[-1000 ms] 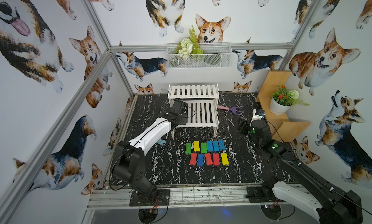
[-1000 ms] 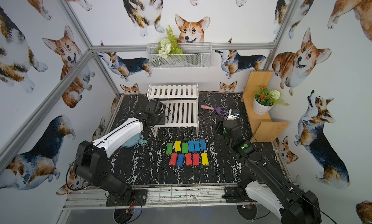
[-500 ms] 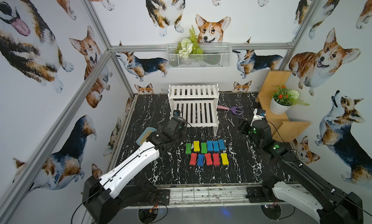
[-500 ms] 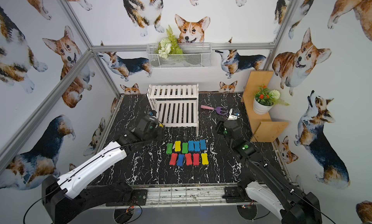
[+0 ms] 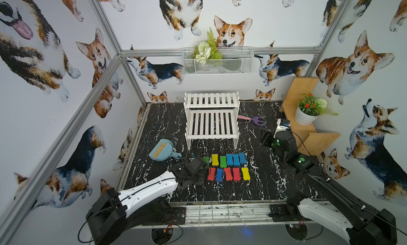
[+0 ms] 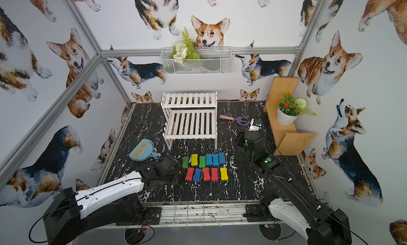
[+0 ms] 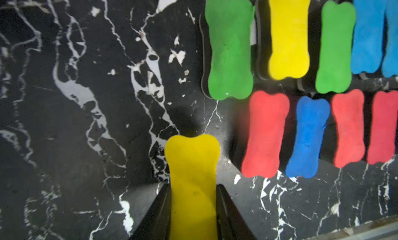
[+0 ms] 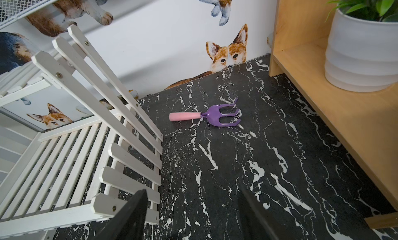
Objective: Remove the whiteboard erasers from the shelf
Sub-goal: Place the whiteboard eraser at the center of the board.
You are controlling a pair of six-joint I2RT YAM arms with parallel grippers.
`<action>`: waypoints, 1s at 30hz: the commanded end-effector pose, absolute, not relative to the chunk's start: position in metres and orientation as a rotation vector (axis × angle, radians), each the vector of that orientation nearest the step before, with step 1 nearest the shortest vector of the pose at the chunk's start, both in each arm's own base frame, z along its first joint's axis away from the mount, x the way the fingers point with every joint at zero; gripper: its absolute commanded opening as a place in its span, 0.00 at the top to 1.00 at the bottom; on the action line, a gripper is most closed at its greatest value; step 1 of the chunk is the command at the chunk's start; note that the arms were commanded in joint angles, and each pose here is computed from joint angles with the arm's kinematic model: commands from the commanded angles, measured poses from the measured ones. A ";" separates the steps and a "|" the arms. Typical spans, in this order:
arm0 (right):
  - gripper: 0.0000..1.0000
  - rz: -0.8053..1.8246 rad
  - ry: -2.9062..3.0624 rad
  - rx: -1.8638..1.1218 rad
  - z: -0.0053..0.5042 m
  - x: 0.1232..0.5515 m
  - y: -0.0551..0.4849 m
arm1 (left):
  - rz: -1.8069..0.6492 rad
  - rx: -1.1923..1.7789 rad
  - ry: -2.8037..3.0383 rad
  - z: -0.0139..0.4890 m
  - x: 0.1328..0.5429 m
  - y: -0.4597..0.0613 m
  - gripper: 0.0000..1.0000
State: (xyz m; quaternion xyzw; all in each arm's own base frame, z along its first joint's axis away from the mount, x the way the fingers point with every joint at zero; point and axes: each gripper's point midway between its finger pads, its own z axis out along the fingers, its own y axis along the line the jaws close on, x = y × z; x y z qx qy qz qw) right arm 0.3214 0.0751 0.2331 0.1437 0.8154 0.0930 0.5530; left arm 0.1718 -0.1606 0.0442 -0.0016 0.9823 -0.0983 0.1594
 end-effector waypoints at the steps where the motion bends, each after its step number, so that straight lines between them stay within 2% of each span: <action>1: 0.28 0.219 1.911 0.343 0.239 0.323 0.074 | -0.301 0.041 2.787 0.043 0.181 -0.172 0.64; 13: 0.28 0.209 1.917 0.347 0.236 0.321 0.073 | -0.248 0.077 2.757 0.038 0.198 -0.175 0.63; 17: 0.28 0.208 1.918 0.348 0.235 0.321 0.073 | -0.268 0.081 2.745 0.042 0.198 -0.176 0.56; 24: 0.28 0.217 1.918 0.355 0.235 0.321 0.073 | -0.282 0.046 2.700 0.064 0.198 -0.170 0.34; 30: 0.28 0.223 1.904 0.358 0.240 0.320 0.072 | -0.216 -0.069 2.427 0.163 0.225 -0.131 0.09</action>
